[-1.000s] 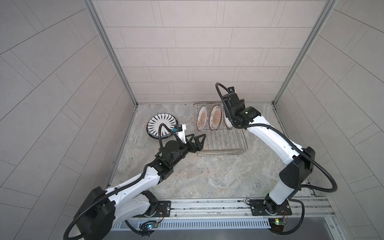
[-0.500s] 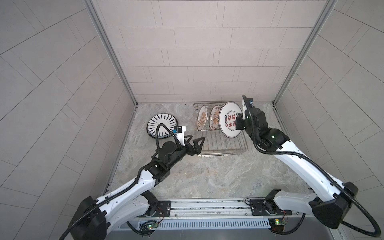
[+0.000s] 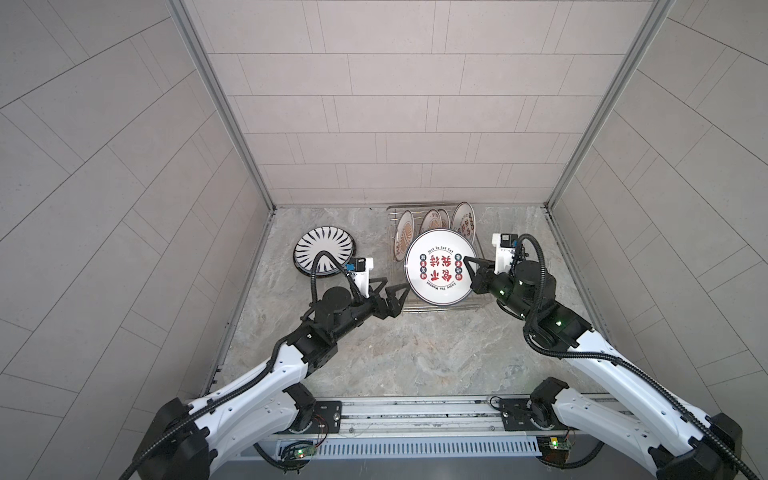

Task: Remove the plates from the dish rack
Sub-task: 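Grasp the cream red-text plate rim with the right gripper and lift it, then pass the cream red-text plate to the left gripper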

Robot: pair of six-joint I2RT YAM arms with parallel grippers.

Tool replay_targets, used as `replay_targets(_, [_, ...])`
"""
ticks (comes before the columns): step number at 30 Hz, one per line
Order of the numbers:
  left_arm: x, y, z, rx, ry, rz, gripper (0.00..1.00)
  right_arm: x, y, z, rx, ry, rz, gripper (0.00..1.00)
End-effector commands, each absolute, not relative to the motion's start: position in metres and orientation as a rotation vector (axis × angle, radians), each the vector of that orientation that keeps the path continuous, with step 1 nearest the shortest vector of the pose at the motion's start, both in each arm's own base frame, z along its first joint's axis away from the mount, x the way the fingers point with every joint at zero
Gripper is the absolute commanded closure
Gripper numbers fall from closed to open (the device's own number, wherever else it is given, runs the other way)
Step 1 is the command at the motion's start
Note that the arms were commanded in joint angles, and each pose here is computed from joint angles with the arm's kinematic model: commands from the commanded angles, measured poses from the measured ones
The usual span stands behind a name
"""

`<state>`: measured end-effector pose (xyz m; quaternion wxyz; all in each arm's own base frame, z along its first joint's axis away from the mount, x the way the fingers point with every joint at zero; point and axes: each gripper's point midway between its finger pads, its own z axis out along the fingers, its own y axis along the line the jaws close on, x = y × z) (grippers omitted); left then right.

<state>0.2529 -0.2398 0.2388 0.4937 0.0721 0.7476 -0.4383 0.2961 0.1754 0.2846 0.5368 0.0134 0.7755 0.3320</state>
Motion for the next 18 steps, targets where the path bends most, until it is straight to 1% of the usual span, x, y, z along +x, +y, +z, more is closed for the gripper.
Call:
replay_targets(1, [0.251,-0.241,0.247,0.138,1.744,-1.138,0.0,0.291,0.189,0.329,0.051,1.666,1.024,0.94])
replay_targets(3, [0.253,-0.239,0.248,0.084,1.716,-1.179,0.0,0.292,0.2,0.329,0.024,1.665,1.087,0.94])
replay_targets(7, [0.262,-0.236,0.238,-0.021,1.774,-1.182,0.0,0.301,0.211,0.324,0.027,1.656,1.232,0.95])
replay_targets(9, [0.266,-0.231,0.234,-0.071,1.786,-1.166,0.0,0.306,0.213,0.319,0.037,1.665,1.236,0.95])
replay_targets(12, [0.267,-0.226,0.24,-0.125,1.732,-1.196,0.02,0.311,0.22,0.31,0.03,1.685,1.269,0.94])
replay_targets(13, [0.267,-0.226,0.242,-0.14,1.72,-1.218,0.05,0.311,0.222,0.31,0.028,1.684,1.291,0.95])
replay_targets(16, [0.27,-0.227,0.243,-0.192,1.715,-1.264,0.17,0.314,0.225,0.308,0.027,1.686,1.335,0.95])
replay_targets(18, [0.272,-0.227,0.242,-0.226,1.715,-1.293,0.29,0.316,0.226,0.305,0.029,1.693,1.341,0.95])
